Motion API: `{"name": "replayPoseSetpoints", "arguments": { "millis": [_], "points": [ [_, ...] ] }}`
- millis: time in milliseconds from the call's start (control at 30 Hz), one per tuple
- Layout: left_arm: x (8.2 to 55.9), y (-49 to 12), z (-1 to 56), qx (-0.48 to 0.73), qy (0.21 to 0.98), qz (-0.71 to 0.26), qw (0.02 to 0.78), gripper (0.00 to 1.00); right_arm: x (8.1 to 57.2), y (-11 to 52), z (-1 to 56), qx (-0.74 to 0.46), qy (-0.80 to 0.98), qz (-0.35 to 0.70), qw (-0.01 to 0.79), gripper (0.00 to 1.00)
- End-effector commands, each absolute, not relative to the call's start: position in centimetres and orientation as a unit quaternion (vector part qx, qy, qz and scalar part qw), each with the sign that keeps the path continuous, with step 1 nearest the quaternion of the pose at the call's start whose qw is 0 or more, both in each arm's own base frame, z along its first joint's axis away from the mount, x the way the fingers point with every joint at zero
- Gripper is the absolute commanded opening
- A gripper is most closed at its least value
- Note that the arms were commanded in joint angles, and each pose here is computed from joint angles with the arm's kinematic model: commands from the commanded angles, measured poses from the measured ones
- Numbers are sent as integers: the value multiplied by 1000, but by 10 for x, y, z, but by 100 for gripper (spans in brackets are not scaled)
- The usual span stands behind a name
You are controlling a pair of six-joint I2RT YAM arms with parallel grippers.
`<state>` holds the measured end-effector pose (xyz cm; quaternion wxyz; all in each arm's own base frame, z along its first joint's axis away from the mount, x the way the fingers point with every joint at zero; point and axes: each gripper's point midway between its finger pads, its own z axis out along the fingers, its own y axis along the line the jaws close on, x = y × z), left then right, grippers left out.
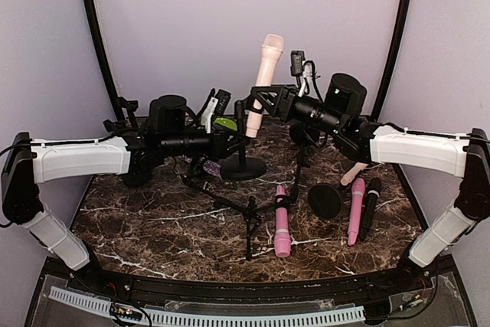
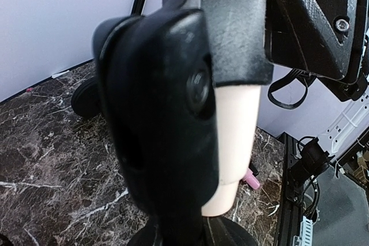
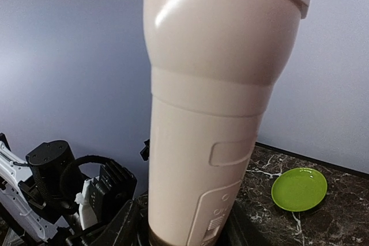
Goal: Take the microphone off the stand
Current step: Pass from the right arm to the left
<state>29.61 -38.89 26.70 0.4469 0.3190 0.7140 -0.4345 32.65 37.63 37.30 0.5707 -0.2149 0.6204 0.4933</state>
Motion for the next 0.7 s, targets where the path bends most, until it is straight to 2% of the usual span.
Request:
{"name": "replayPoseSetpoints", "arguments": {
  "millis": [0,33,100,133,233,433,667],
  "points": [
    [282,-375,281,343,695,-409,482,0,313,370,420,-196,566,531,600,31],
    [282,-372,281,341,698,-403,484,0,313,372,418,-200,566,533,596,39],
    [278,-365,284,342,702,-395,484,0,309,381,417,-222,563,544,582,63],
    [274,-359,288,342,703,-392,486,0,307,385,416,-231,562,548,575,71],
    [272,-345,290,336,711,-368,495,0,306,393,414,-245,562,557,559,87],
    [267,-319,300,327,701,-335,537,0,309,402,411,-241,560,574,546,96],
    [263,-304,291,323,689,-315,567,0,316,421,399,-238,573,581,527,98]
  ]
}}
